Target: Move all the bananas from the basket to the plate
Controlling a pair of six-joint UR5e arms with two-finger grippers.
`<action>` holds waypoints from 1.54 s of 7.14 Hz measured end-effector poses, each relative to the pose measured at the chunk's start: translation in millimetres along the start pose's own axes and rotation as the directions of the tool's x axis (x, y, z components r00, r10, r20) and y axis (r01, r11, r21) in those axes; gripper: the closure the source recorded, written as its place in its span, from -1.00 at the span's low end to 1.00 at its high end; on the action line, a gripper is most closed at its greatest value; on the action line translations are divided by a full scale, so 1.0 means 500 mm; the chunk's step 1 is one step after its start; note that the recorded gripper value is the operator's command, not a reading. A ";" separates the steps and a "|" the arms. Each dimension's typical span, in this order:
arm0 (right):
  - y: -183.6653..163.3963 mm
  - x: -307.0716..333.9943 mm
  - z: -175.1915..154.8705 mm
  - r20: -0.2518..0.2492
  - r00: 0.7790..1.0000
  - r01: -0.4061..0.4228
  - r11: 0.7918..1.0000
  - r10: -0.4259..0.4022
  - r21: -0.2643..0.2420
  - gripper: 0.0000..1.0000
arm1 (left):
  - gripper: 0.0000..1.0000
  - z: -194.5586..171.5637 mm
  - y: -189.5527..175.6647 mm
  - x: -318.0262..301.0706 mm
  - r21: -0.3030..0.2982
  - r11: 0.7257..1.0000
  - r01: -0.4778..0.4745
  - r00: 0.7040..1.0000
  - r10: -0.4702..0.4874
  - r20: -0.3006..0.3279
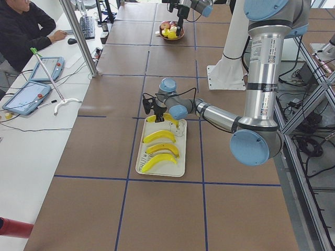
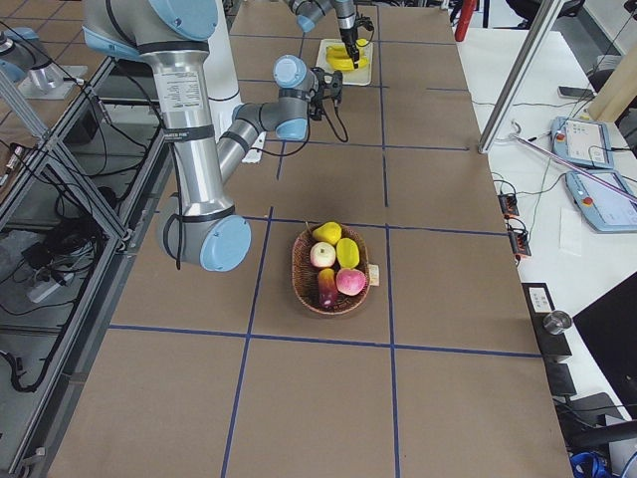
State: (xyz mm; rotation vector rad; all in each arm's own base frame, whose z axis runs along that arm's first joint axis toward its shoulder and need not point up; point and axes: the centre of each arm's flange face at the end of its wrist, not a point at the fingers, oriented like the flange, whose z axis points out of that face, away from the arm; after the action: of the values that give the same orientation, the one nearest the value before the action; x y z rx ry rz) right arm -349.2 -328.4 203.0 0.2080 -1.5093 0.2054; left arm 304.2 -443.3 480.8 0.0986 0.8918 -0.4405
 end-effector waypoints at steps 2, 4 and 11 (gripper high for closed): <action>-0.005 0.003 -0.001 -0.005 1.000 -0.002 1.000 0.002 0.005 -1.00 | -1.00 0.007 0.003 -0.004 0.002 1.000 -0.008 1.000 0.008 0.007; -0.049 0.021 -0.017 -0.074 0.997 -0.004 0.999 0.007 0.035 -1.00 | -1.00 -0.016 0.008 0.014 -0.011 1.000 -0.024 1.000 0.023 -0.019; -0.385 0.247 -0.217 -0.575 0.724 0.300 0.925 -0.381 -0.235 -1.00 | -1.00 -0.350 -0.271 -0.170 -0.096 0.885 -0.455 0.870 0.465 0.163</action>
State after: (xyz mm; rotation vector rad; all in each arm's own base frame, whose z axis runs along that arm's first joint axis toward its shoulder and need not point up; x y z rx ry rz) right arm -188.0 -485.0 319.3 0.2838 -0.8018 -0.1208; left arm 74.4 -491.7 449.4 0.2128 0.6697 0.0252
